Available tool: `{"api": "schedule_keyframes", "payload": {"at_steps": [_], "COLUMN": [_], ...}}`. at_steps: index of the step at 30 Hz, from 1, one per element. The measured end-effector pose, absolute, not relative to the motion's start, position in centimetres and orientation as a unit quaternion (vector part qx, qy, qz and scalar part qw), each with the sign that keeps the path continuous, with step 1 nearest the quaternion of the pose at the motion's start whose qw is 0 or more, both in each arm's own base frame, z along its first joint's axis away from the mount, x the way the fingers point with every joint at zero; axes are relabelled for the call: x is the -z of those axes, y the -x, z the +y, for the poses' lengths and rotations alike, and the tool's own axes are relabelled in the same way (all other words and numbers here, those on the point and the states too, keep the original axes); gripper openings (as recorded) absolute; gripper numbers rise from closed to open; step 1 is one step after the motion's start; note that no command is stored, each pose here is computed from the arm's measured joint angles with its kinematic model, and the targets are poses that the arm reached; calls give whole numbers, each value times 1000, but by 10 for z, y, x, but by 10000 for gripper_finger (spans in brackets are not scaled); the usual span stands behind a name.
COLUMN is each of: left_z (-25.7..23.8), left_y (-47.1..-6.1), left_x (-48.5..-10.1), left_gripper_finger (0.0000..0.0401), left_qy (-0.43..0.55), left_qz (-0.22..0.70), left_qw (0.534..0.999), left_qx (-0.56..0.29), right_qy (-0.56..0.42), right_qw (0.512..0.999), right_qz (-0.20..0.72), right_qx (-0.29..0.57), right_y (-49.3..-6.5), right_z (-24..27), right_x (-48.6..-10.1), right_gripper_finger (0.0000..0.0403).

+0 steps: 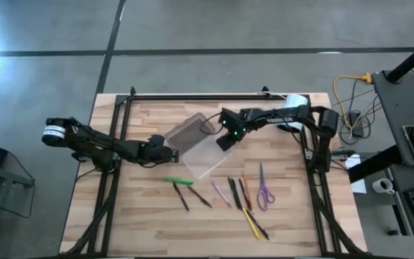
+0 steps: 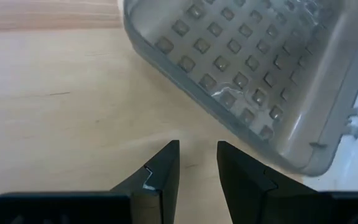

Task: Pick & place school supplies into a supply box
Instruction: Adjust the black supply box, then put the purple scissors into the black supply box

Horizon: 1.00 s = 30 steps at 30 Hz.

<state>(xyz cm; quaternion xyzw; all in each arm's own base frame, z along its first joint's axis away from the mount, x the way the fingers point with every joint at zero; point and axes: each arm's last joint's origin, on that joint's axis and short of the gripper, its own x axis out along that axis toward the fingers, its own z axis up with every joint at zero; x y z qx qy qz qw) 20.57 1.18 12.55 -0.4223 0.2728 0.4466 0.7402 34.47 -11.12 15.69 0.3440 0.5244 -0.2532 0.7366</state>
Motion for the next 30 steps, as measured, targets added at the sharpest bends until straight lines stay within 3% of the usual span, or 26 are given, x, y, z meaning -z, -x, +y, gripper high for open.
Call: {"api": "schedule_keyframes", "payload": {"at_steps": [6,12,17,22,30], "left_z": [12,11,7,2,2], "left_y": [-203,-202,-199,-193,-179], "left_x": [-123,-126,-144,-166,-184], "left_gripper_finger": [92,92,92,92,92], "left_qy": [421,425,419,402,409], "left_qz": [271,267,251,231,198], "left_qw": [741,744,775,816,836], "left_qx": [-448,-441,-402,-345,-306], "right_qy": [-341,-268,-249,-275,-347], "right_qw": [741,728,718,695,614], "right_qz": [544,565,585,593,613], "right_qx": [199,279,282,300,355], "right_y": [-352,-339,-316,-293,-260], "right_z": [-82,-69,-52,-30,26], "right_x": [-157,-170,-201,-216,-188], "right_gripper_finger": [71,71,84,112,181]}}
